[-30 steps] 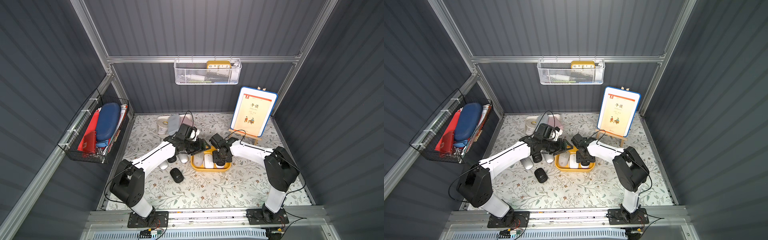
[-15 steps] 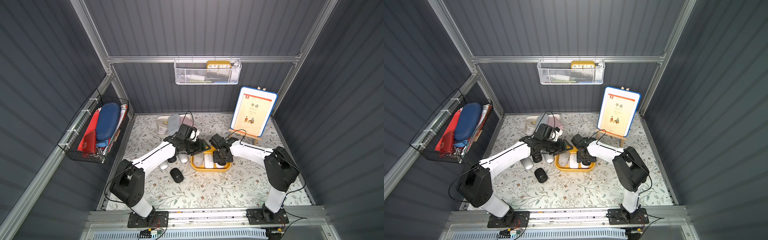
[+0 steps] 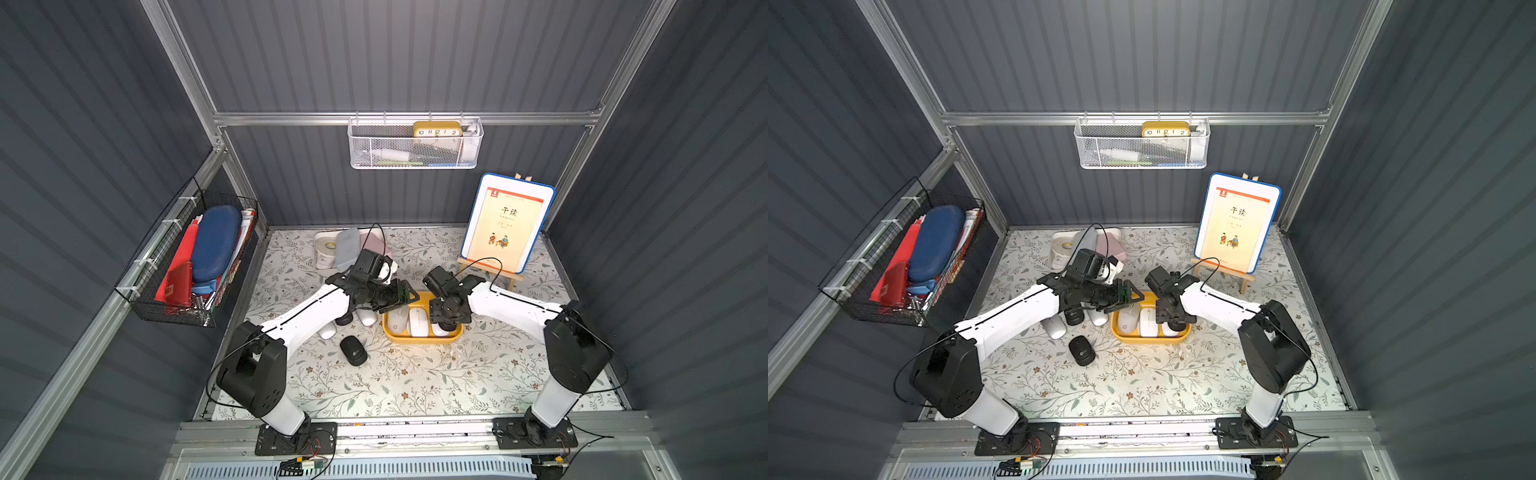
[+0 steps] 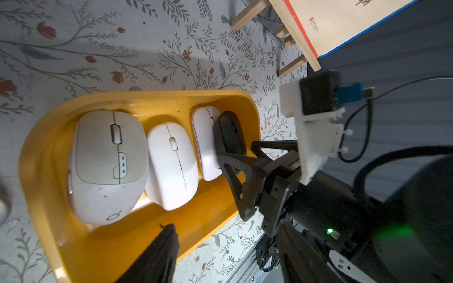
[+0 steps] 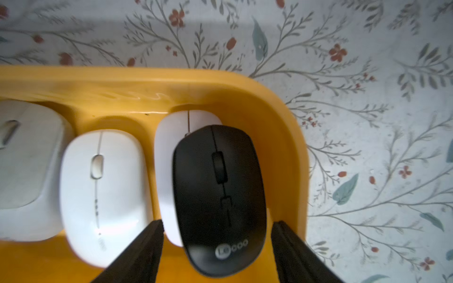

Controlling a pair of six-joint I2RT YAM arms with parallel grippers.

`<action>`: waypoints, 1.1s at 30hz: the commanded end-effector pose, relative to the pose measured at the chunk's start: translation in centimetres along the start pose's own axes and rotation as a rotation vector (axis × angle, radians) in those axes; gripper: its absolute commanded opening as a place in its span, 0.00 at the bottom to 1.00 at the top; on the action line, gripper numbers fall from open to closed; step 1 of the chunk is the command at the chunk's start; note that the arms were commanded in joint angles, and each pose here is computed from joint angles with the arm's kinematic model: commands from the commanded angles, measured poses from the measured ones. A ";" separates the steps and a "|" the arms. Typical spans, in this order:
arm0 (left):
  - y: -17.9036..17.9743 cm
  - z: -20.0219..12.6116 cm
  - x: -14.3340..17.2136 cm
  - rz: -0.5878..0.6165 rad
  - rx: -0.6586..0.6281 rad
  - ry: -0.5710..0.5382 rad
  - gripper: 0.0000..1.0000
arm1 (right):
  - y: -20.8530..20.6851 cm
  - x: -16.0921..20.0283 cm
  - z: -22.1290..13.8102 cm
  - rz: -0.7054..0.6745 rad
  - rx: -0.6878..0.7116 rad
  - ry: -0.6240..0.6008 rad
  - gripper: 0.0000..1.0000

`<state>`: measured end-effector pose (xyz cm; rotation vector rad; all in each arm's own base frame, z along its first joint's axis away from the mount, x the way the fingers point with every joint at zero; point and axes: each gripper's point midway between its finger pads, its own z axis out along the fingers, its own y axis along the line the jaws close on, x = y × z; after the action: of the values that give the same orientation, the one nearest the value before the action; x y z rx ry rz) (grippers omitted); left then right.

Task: Put the mouse in the storage box
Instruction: Place the mouse in the storage box.

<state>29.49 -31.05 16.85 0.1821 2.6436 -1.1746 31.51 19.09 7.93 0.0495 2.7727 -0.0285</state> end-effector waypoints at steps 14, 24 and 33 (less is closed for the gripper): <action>4.4 -7.4 3.2 -0.283 -0.264 -0.131 0.71 | 4.5 1.9 -6.6 -0.141 -0.150 -0.110 0.73; 11.9 -9.5 10.0 -0.701 -0.508 -0.187 0.74 | 7.1 3.4 -9.6 -0.230 -0.318 -0.137 0.81; 16.5 -8.0 11.3 -0.751 -0.764 -0.109 0.76 | 9.2 7.4 -12.3 -0.299 -0.643 -0.076 0.84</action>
<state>20.67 -15.20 7.49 -0.9614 2.9151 -0.3171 22.49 26.78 15.28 -0.4124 2.5939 0.5247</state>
